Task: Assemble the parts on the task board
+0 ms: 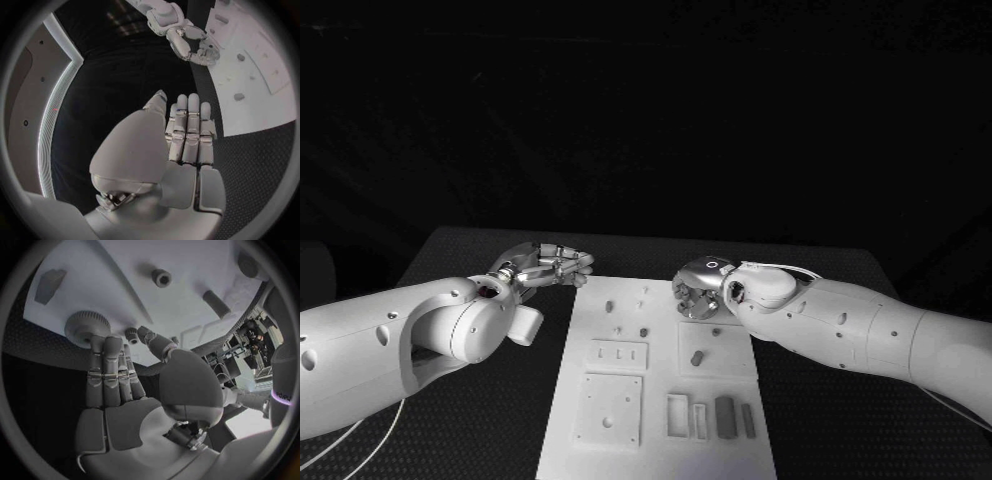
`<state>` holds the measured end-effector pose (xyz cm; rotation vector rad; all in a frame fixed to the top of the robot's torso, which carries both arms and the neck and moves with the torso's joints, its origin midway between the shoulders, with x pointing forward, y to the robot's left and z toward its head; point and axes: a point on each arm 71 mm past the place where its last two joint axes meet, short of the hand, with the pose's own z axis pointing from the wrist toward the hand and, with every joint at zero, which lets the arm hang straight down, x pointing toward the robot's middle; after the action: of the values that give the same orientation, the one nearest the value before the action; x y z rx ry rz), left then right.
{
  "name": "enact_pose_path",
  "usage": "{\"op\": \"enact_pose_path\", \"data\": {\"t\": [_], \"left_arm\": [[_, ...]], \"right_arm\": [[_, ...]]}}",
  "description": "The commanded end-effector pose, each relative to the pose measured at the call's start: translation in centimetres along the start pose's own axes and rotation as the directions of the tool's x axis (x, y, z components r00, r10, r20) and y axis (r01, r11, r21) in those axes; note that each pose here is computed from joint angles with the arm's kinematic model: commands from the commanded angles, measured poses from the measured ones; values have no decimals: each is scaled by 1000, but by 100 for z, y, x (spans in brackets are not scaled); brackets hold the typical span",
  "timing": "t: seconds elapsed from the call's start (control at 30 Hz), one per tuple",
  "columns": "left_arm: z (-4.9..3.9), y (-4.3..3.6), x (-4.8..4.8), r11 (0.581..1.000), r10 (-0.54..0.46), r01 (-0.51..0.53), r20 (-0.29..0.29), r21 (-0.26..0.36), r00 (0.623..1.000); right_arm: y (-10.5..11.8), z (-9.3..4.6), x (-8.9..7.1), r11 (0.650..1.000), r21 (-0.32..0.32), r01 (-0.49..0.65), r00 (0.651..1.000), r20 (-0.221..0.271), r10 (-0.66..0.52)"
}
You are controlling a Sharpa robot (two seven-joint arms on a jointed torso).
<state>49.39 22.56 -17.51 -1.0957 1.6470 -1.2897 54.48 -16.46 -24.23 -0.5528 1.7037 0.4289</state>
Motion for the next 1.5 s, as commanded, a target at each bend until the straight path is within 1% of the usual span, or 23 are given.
{"op": "enact_pose_path", "data": {"t": [0.03,0.4,0.5,0.83,1.07,1.33,1.43,1.5], "left_arm": [[3,-18,28,1000,-1,1,-21,12,1000],[8,-16,30,1000,-1,1,-23,10,1000],[10,-16,30,1000,0,1,-23,10,1000],[9,-13,18,1000,0,1,-21,8,1000],[18,-13,11,1000,1,0,-18,9,1000],[13,-11,2,1000,1,0,-16,7,1000],[12,-11,1,1000,1,0,-16,7,1000],[17,-11,2,1000,1,-1,-15,6,1000]], "right_arm": [[-4,0,21,1000,0,26,1000,-13,-26],[53,2,68,1000,-17,21,1000,-23,-21],[64,1,91,1000,-21,19,999,-33,-20],[74,-9,108,999,-23,48,998,-38,-49],[112,-12,73,999,-22,42,999,4,-42],[133,-28,19,999,20,41,997,59,-42],[148,-27,-57,998,34,48,994,99,-51],[151,-12,-144,997,49,54,989,133,-61]]}}
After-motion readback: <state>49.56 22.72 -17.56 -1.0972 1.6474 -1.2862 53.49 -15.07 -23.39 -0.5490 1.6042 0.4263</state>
